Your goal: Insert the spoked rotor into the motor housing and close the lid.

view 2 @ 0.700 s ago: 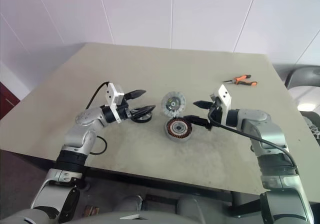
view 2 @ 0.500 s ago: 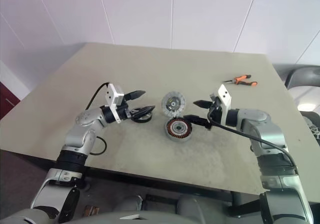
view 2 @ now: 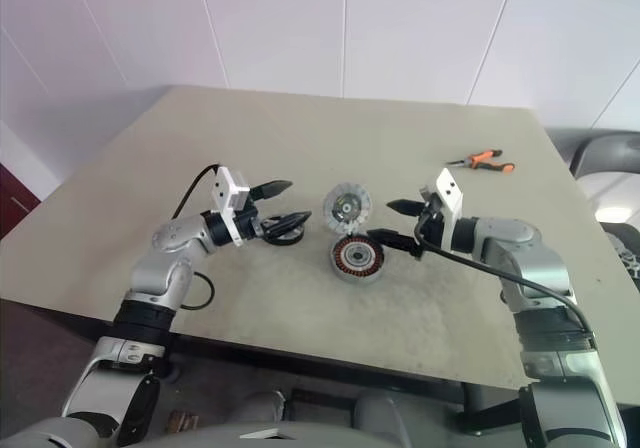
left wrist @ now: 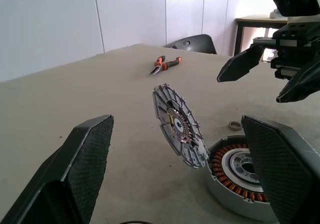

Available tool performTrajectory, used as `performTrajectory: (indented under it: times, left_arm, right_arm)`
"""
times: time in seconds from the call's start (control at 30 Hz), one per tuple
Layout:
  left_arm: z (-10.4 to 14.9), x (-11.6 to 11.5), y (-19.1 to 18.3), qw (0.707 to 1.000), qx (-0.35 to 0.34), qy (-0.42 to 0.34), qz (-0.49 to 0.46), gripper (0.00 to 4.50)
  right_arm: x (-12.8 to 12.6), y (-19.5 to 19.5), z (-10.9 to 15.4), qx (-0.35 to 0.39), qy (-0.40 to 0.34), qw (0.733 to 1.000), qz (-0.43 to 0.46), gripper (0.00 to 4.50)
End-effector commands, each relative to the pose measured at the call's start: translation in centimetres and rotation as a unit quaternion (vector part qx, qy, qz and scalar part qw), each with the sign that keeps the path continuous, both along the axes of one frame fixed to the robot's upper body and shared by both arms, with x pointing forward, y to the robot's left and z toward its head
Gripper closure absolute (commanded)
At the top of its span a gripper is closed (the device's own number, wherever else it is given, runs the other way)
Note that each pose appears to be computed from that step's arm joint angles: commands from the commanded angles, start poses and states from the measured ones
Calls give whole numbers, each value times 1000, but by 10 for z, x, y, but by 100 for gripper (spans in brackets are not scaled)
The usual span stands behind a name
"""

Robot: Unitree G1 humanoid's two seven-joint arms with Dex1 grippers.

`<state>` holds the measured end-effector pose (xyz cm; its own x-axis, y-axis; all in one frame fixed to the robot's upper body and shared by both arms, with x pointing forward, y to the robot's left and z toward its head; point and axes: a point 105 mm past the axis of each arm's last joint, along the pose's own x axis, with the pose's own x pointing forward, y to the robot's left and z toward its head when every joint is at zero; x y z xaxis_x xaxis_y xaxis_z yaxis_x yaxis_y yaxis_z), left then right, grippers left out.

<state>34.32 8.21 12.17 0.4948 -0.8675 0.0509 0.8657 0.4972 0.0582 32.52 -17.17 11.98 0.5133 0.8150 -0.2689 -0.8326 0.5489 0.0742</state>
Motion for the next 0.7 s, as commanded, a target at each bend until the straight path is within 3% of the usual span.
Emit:
performTrajectory:
  times: [0.03,0.7]
  left_arm:
    - [13,4,-2,1000,-2,-30,-6,14]
    - [8,5,-1,1000,-1,-30,-4,14]
  right_arm:
    - [3,0,14,4,-27,1000,1,0]
    - [4,0,15,-5,-29,1000,0,0]
